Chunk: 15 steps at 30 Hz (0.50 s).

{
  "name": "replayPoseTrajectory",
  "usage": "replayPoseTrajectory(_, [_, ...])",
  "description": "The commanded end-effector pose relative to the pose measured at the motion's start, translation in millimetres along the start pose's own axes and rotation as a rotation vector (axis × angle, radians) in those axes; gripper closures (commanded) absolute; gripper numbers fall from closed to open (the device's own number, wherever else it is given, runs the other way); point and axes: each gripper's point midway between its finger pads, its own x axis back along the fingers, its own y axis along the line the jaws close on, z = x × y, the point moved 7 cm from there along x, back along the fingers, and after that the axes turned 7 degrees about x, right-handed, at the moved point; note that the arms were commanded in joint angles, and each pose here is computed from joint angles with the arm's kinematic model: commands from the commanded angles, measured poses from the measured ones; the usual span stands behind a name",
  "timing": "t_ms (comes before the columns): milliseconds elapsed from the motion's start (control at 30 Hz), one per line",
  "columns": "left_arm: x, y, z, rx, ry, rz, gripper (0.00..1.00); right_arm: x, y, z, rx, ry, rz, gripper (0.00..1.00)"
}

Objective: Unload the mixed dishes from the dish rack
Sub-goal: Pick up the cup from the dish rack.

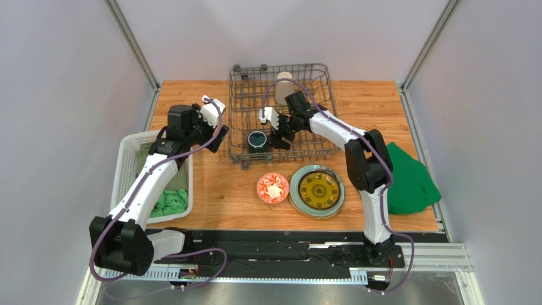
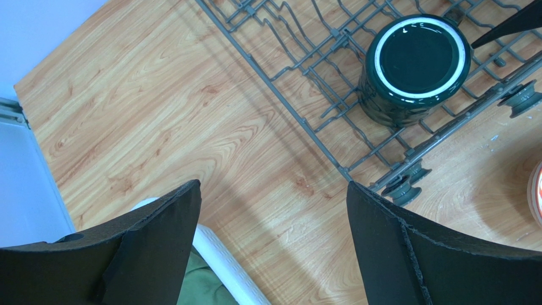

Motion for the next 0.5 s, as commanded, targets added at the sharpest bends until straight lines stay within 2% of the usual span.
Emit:
replayPoseTrajectory(0, [6.7,3.9,-6.4,-0.029,-0.041,-0.018,0.07,-7.4,-10.7,-15.6,0.077,-0.059,0.008,0.25])
replayPoseTrajectory(467, [5.7,8.9,-3.5,-0.035,-0.02,-0.056,0.07,-24.0,-8.6,-15.4,0.13,-0.057,-0.031,0.29])
